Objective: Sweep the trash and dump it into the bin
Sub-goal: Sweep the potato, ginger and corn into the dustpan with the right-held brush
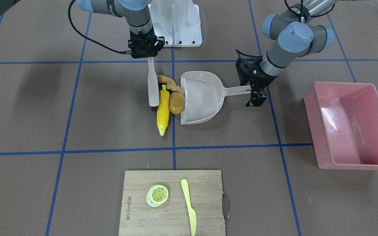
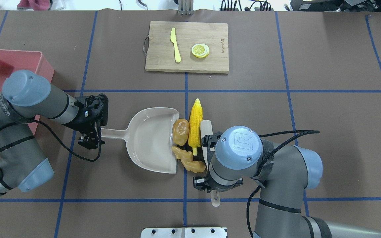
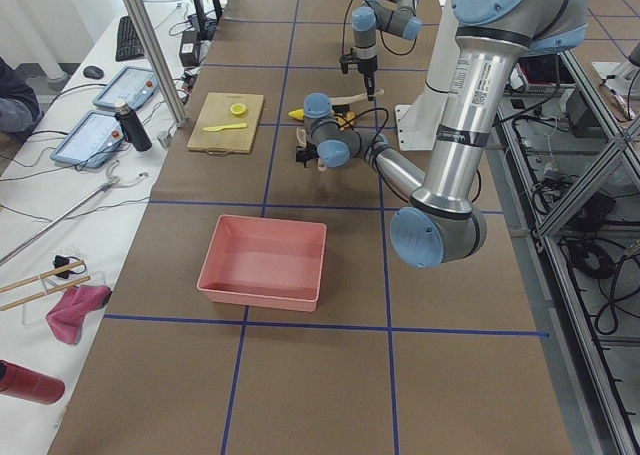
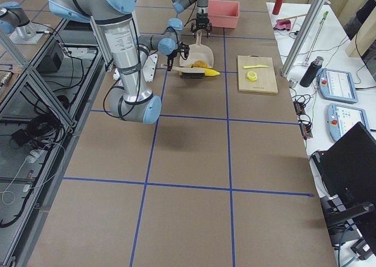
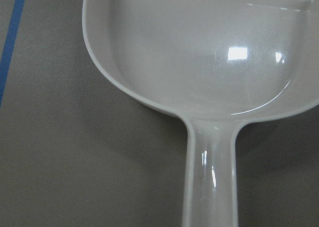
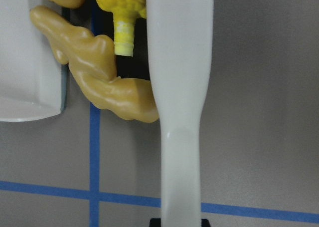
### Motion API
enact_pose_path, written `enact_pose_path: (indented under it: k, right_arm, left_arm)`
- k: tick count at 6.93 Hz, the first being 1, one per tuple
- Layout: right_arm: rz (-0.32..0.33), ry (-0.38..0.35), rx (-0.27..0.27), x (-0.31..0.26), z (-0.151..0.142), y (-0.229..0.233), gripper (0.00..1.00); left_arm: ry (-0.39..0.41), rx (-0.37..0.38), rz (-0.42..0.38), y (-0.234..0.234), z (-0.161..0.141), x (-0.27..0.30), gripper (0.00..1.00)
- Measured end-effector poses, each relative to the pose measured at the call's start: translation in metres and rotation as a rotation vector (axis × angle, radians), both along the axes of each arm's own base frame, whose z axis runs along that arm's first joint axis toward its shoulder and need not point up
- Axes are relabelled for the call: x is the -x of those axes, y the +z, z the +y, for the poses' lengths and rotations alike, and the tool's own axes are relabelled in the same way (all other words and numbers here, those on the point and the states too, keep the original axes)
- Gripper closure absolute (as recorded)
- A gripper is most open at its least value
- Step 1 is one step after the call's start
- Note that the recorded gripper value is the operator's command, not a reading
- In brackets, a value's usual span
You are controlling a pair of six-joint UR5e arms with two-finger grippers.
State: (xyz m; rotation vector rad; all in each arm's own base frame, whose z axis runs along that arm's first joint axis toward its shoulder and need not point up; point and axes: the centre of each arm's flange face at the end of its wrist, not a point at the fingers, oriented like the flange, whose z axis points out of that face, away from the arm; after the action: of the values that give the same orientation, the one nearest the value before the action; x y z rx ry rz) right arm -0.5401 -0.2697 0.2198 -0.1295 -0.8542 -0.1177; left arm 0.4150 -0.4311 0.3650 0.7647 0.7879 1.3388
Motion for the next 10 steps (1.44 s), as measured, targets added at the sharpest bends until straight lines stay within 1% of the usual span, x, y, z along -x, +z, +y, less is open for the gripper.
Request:
enact_pose_path:
  k: [2,5,8,9,10]
  right_arm:
    - [-0.046,0.012,0.011,0.009,0.002,-0.012,1.00]
    - [-0.120,0.032,0.023,0.035,-0.003,-0.028,1.00]
    - [-0.207,0.030,0.032,0.037,-0.008,-0.046,1.00]
    - [-0.248,0.047,0.051,0.037,-0.008,-0.052,1.00]
    - [-0.291,0.072,0.087,0.036,-0.008,-0.058,1.00]
  left_arm:
    - [0.004,0.001,-0.001,0.001,0.001,-0.002,0.02]
    - [0.012,-0.002,0.005,0.001,0.005,-0.008,0.02]
    - [0.014,0.000,0.006,0.001,0.006,-0.010,0.02]
    - [0.014,0.001,0.006,0.002,0.005,-0.012,0.02]
    - [0.015,-0.001,0.009,0.003,0.005,-0.013,0.02]
